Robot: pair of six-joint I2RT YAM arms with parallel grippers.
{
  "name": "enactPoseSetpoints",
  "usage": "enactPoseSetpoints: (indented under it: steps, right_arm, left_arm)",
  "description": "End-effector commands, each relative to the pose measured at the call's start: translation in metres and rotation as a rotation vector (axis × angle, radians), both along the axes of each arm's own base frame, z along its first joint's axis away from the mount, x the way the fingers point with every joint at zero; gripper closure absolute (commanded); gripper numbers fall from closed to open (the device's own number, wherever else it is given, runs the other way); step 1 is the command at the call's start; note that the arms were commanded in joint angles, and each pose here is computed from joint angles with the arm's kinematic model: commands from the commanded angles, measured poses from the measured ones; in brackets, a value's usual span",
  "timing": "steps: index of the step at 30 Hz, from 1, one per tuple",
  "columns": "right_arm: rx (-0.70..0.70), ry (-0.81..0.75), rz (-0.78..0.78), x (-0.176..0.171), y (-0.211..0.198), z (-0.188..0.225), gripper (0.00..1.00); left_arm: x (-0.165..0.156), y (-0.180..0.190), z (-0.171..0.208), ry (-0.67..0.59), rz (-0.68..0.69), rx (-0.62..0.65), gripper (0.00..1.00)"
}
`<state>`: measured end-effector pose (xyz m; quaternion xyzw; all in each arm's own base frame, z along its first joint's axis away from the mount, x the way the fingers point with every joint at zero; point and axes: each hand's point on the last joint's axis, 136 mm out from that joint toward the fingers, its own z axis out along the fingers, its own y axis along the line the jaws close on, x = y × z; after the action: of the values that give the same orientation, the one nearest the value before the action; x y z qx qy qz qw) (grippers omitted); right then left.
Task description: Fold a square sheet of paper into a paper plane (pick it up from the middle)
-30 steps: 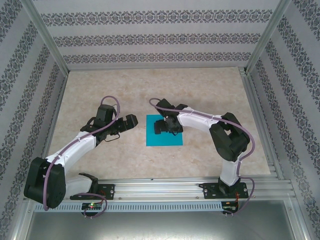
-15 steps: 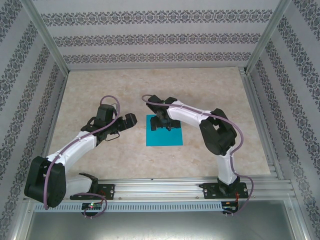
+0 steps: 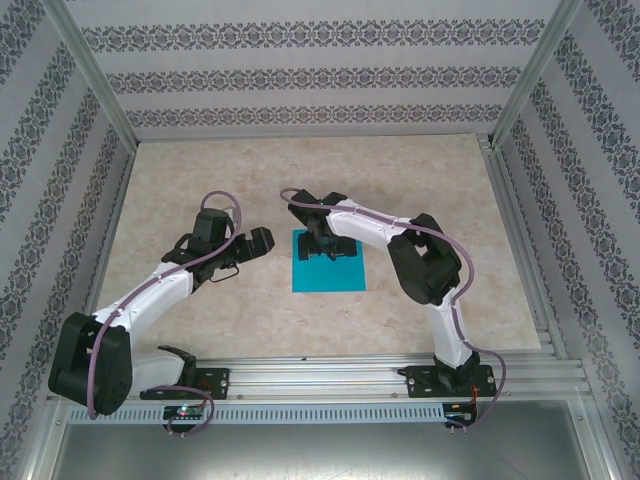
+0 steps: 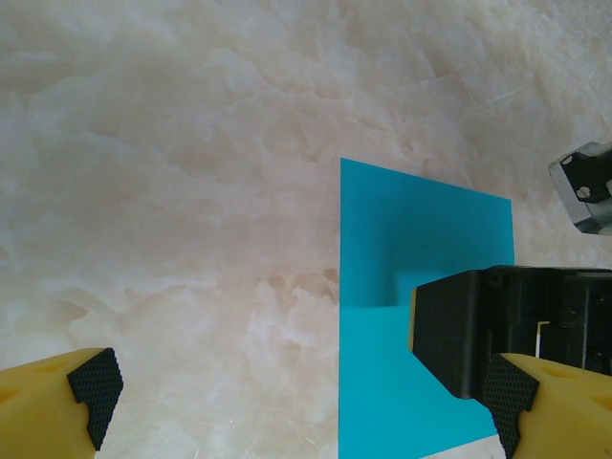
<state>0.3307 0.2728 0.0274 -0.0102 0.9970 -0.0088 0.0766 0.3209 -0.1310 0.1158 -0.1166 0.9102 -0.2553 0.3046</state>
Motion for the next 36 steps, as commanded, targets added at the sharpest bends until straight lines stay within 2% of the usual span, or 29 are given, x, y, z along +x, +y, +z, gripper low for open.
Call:
enactPoseSetpoints:
  steps: [1, 14, 24, 36]
  right_arm:
    - [-0.021, 0.039, -0.017, -0.008, -0.003, -0.014, 0.02]
    - [-0.025, 0.148, -0.021, -0.032, -0.011, -0.060, 0.02]
    - [0.020, 0.133, -0.025, -0.029, -0.013, -0.056, 0.03]
    - [-0.019, 0.118, -0.014, -0.028, -0.016, -0.051, 0.08]
  left_arm:
    - [0.004, 0.004, 0.007, -0.030, -0.004, 0.021, 0.00]
    - [0.003, 0.003, 0.008, -0.025, -0.009, 0.019, 0.00]
    - [0.002, 0.002, 0.008, -0.022, -0.011, 0.011, 0.00]
    - [0.002, 0.000, 0.009, -0.015, -0.007, -0.007, 0.00]
